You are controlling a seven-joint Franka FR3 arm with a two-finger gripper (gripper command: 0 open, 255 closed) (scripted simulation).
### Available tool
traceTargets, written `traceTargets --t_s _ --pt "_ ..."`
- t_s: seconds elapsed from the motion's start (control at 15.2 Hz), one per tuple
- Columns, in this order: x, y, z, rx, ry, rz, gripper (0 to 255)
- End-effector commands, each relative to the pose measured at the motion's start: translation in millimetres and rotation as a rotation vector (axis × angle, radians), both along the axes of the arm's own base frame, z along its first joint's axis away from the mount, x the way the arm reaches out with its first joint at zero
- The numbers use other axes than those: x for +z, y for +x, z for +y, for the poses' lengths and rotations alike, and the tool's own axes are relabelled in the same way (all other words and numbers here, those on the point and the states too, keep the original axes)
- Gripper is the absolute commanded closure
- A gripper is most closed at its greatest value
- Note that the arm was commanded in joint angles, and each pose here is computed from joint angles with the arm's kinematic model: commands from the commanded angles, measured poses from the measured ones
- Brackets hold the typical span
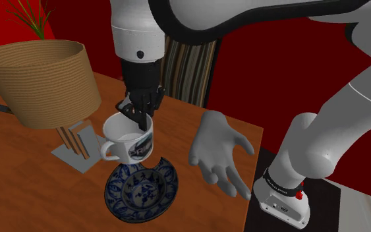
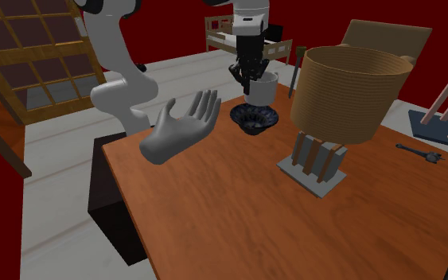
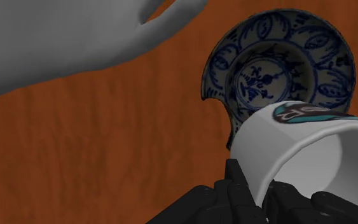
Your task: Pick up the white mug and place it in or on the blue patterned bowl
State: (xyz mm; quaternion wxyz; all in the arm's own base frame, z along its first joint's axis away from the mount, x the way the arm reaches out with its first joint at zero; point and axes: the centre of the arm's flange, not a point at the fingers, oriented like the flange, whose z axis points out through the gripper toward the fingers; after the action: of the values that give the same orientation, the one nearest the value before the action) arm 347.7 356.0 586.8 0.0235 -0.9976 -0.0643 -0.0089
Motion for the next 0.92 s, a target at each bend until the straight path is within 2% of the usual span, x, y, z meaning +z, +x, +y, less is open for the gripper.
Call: traceTargets --t_s 0.0,0.2,0.86 --pt "0.3 -21.7 14.4 -0.001 0.000 0.000 255" --pt "1.5 -48.9 33.0 -0.001 0.000 0.000 255" --pt "-51.2 -48.9 33.0 -0.001 0.000 0.000 255"
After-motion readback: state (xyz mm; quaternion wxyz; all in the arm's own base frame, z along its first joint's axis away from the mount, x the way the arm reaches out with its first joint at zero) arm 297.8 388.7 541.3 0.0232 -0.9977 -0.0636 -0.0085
